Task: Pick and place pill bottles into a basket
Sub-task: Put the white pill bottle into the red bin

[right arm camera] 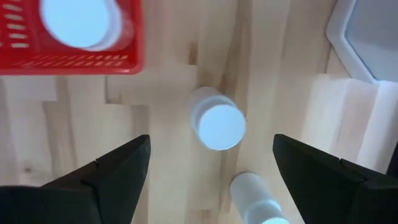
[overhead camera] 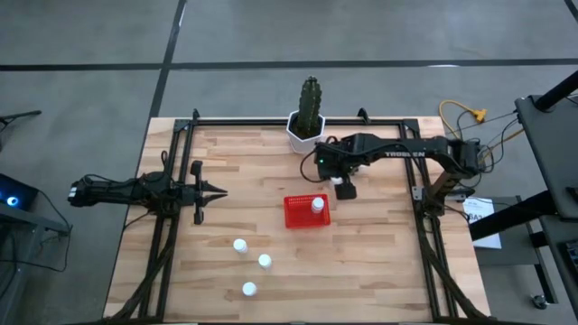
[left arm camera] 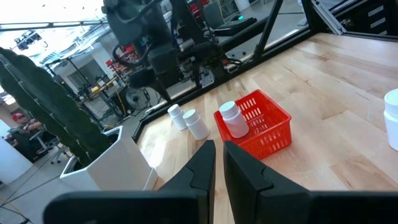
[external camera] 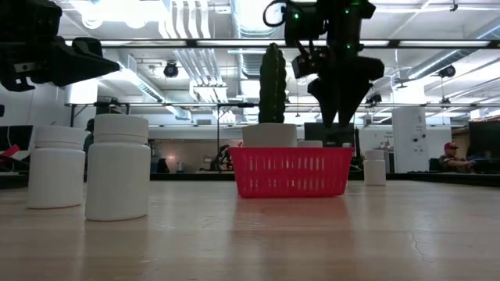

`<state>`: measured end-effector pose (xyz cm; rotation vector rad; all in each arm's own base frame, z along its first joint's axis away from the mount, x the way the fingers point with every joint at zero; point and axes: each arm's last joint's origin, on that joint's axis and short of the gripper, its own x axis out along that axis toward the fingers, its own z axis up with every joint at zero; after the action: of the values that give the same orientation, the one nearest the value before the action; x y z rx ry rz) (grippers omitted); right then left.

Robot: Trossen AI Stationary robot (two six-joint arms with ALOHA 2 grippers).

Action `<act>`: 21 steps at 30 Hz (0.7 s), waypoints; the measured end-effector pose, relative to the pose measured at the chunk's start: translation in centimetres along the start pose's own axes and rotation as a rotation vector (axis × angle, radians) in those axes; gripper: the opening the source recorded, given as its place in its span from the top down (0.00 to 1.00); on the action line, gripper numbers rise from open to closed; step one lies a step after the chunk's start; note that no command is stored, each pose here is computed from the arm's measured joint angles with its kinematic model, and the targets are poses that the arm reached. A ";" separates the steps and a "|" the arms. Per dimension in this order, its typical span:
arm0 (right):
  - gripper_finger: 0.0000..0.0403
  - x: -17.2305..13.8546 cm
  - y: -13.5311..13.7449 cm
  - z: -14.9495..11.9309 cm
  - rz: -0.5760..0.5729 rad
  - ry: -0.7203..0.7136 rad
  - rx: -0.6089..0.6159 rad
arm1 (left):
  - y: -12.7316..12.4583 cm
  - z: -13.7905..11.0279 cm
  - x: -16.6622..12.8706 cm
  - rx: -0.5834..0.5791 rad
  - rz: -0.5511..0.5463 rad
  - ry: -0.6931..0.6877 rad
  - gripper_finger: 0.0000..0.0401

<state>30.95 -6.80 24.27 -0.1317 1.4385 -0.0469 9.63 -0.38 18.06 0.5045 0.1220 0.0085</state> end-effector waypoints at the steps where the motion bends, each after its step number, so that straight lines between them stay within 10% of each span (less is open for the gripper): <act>1: 0.19 0.1 -0.2 -0.1 -0.001 -0.003 0.004 | 0.0 0.0 0.0 0.000 0.000 0.000 0.96; 21: 0.19 2.4 -1.4 -0.7 0.036 -0.064 0.011 | 0.0 0.0 0.0 0.000 0.000 0.000 0.96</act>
<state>30.60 -8.51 21.92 -0.0971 1.3761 -0.0213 9.63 -0.38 18.06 0.5045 0.1220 0.0085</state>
